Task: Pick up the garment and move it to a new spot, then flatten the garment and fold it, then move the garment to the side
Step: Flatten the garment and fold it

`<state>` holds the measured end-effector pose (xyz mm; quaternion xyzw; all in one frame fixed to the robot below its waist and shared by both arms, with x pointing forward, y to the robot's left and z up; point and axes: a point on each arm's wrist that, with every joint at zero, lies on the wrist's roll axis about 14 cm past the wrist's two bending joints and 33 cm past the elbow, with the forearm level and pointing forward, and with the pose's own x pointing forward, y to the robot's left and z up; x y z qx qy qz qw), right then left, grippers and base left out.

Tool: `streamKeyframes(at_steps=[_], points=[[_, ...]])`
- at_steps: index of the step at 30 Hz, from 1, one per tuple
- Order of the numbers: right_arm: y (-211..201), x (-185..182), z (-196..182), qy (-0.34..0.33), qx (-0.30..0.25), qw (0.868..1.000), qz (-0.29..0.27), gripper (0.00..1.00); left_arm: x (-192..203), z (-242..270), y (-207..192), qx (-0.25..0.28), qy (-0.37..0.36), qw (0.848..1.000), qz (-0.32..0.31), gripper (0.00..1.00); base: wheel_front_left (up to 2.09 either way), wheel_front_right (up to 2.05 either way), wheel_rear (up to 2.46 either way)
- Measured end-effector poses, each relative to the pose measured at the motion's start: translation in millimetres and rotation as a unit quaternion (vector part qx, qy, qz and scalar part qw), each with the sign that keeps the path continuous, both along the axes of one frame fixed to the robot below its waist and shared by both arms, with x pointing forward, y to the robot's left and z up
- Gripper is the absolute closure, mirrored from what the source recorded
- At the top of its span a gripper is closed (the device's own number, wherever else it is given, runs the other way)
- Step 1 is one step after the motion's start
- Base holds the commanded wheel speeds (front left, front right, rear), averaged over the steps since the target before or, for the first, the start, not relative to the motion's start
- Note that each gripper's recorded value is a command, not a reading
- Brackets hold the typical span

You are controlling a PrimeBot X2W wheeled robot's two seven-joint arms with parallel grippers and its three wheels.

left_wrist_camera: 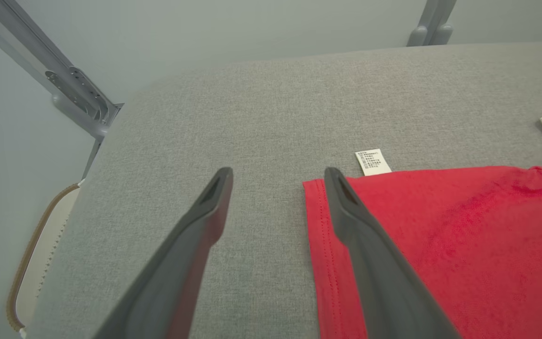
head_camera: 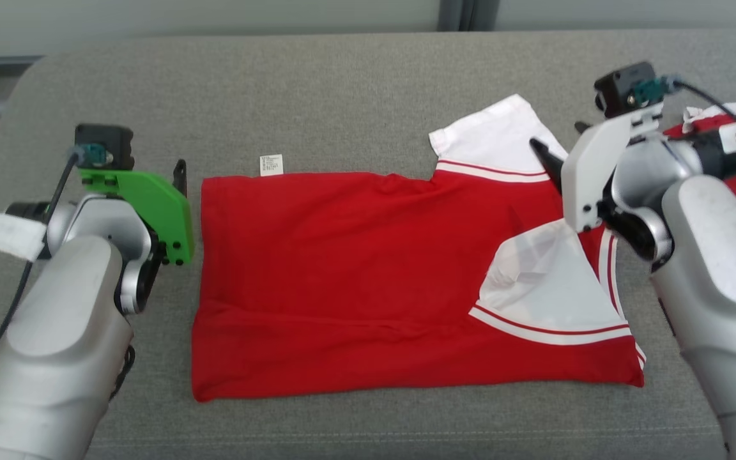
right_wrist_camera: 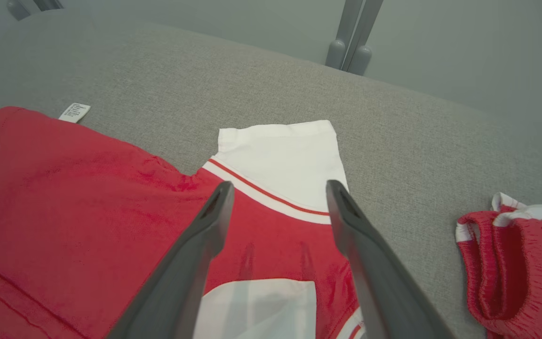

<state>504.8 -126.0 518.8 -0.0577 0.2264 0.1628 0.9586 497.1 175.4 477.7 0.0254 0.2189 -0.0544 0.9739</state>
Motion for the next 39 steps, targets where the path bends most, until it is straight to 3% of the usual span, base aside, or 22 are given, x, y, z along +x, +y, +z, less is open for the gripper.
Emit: streamKeyframes(at_steps=[5,13,19,37,38,39], points=[[-14.7,36.2,-5.7,0.015,-0.048,0.999,0.0,0.0,30.8,-17.4,-6.5,0.028,0.041,0.999,-0.02,0.0,0.0,0.0,0.0],[-23.3,72.4,-36.1,0.043,-0.115,0.992,0.016,0.0,46.3,-73.4,-18.8,0.058,0.144,0.986,-0.061,0.0,0.0,0.0,0.0],[-35.4,92.6,-51.9,0.049,-0.126,0.991,0.008,0.0,42.3,-107.0,-23.6,0.064,0.201,0.975,-0.072,0.0,0.0,0.0,0.0],[-37.8,119.7,-53.4,0.037,-0.131,0.991,-0.002,0.0,40.7,-117.7,-19.1,0.047,0.228,0.971,-0.06,0.0,0.0,0.0,0.0],[-38.5,121.0,-54.1,0.038,-0.134,0.99,-0.002,0.0,40.4,-119.2,-19.1,0.048,0.23,0.97,-0.06,0.23,0.0,0.0,0.0],[-39.2,122.6,-54.6,0.038,-0.136,0.99,-0.003,0.0,40.3,-120.4,-19.5,0.048,0.231,0.97,-0.061,0.58,0.0,0.0,0.0]])
